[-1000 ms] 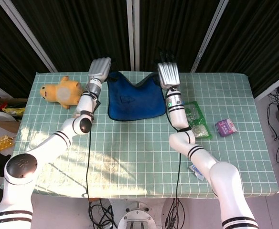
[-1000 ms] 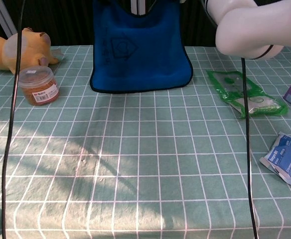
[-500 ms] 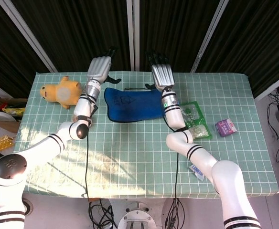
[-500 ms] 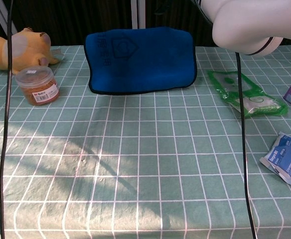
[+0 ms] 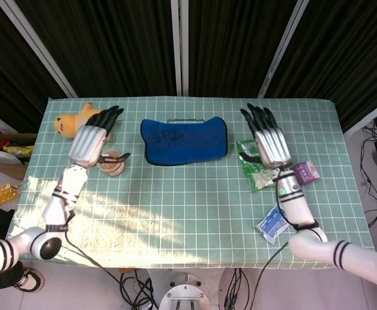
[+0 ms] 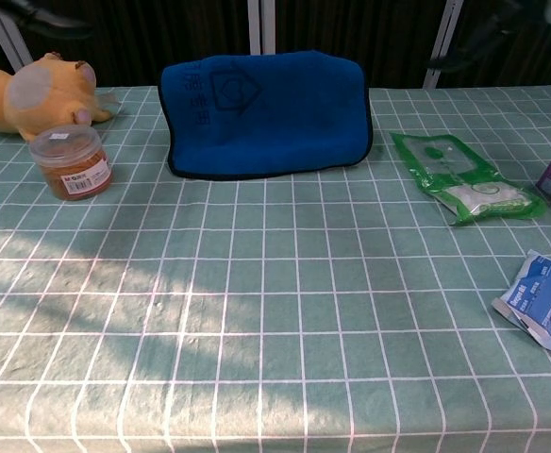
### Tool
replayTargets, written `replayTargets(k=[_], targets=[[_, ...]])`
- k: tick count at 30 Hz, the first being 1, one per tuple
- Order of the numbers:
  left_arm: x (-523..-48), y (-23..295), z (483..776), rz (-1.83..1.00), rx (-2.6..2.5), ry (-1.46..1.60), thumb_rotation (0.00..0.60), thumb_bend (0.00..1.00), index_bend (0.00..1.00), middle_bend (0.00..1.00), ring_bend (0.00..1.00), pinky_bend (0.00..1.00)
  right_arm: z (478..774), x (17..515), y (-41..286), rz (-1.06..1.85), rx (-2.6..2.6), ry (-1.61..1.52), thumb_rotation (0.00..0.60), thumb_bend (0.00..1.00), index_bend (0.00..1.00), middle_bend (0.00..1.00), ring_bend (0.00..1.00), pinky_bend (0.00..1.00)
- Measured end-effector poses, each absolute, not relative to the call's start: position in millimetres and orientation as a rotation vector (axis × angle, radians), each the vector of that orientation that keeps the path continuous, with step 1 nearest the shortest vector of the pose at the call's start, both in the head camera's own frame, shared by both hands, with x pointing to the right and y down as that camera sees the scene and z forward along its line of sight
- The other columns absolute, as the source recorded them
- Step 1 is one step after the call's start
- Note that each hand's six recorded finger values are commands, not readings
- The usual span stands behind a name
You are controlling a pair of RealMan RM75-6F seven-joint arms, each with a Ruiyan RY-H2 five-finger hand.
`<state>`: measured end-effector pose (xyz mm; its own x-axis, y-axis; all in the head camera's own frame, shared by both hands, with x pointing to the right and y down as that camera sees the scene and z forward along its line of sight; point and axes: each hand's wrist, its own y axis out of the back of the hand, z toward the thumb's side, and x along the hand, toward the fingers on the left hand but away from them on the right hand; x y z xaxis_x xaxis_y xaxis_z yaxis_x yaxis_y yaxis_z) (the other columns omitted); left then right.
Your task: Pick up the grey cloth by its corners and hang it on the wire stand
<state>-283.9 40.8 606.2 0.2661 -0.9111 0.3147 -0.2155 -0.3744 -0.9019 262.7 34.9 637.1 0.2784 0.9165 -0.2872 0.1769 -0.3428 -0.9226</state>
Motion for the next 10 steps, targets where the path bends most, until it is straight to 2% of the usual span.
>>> replayTargets(k=[5, 10], targets=[[-361.3, 115.3, 592.8, -1.262, -1.62, 1.081, 0.381, 0.14, 0.02, 0.06, 0.08, 0.16, 629.0, 359.0, 127.0, 1.366, -1.658, -0.893, 0.6, 0.1, 0.0, 0.0, 0.0, 0.0], [-407.8, 171.4, 587.3, -1.347, -1.527, 1.108, 0.376, 0.14, 0.03, 0.07, 0.08, 0.16, 621.8, 398.1, 188.7, 1.46, -1.62, -0.885, 0.6, 0.1, 0.0, 0.0, 0.0, 0.0]])
